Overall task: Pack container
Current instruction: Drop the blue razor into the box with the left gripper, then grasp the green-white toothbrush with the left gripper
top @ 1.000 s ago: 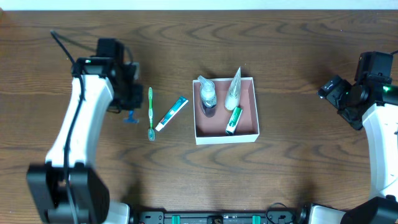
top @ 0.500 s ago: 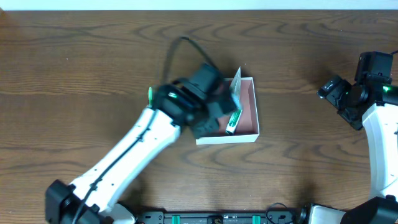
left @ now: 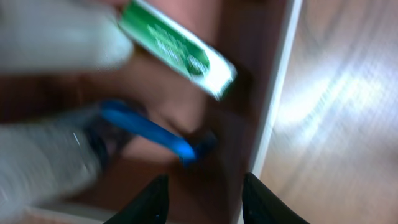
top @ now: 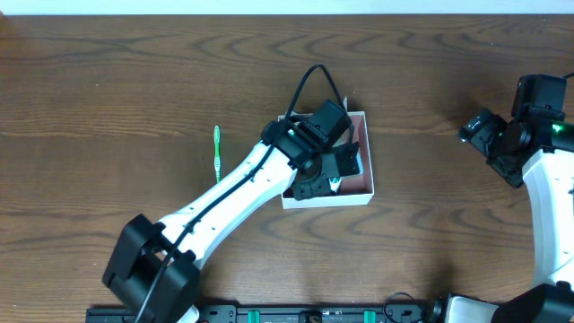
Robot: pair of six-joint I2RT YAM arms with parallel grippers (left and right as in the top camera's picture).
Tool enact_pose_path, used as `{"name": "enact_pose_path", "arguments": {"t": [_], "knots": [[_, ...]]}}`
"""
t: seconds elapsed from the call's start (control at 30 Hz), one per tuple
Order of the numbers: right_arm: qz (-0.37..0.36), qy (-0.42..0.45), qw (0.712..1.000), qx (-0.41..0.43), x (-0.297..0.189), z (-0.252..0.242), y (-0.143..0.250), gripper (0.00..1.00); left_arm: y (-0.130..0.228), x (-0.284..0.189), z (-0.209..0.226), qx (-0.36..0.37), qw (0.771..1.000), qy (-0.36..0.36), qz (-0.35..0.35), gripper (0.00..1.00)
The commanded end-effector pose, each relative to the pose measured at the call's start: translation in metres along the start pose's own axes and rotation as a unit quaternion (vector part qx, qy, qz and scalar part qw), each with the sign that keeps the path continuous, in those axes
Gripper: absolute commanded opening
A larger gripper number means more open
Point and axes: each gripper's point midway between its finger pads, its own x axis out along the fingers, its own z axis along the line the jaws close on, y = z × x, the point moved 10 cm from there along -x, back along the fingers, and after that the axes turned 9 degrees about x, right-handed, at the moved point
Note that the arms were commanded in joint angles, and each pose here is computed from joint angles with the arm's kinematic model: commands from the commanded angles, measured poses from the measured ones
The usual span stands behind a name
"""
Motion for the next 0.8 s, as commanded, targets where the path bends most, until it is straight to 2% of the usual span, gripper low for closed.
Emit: {"name": "enact_pose_path", "arguments": {"t": [0.0, 0.1, 0.2, 0.23, 0.3, 0.43, 0.63, 0.77], "knots": [[-0.004, 0.000, 1.000, -0.006, -0.002, -0.001, -0.002, 0.99, 0.008, -0.041, -0.002, -0.040, 0.999, -0.030, -0.021, 0.39], [-0.005, 0.000, 1.000, -0.006, -0.002, -0.001, -0.002, 0.99, 0.031, -0.069, -0.002, -0.100, 0.994, -0.041, -0.025, 0.40], [-0.005, 0.000, 1.000, -0.005, -0.002, -0.001, -0.002, 0.99, 0.066, -0.086, 0.012, -0.206, 0.976, -0.061, -0.026, 0.46], [-0.005, 0.000, 1.000, -0.006, -0.002, -0.001, -0.002, 0.99, 0.079, -0.088, 0.020, -0.251, 0.965, -0.069, -0.026, 0.52], [-0.005, 0.000, 1.000, -0.006, -0.002, -0.001, -0.002, 0.99, 0.103, -0.087, 0.036, -0.324, 0.942, -0.079, -0.021, 0.56], [-0.005, 0.000, 1.000, -0.006, -0.002, -0.001, -0.002, 0.99, 0.154, -0.073, 0.071, -0.473, 0.876, -0.085, -0.025, 0.76], [-0.004, 0.000, 1.000, -0.006, -0.002, -0.001, -0.002, 0.99, 0.195, -0.030, 0.099, -0.584, 0.811, -0.040, -0.001, 0.73], [-0.005, 0.000, 1.000, -0.006, -0.002, -0.001, -0.002, 0.99, 0.204, 0.008, 0.109, -0.600, 0.799, -0.011, 0.028, 0.66]]}}
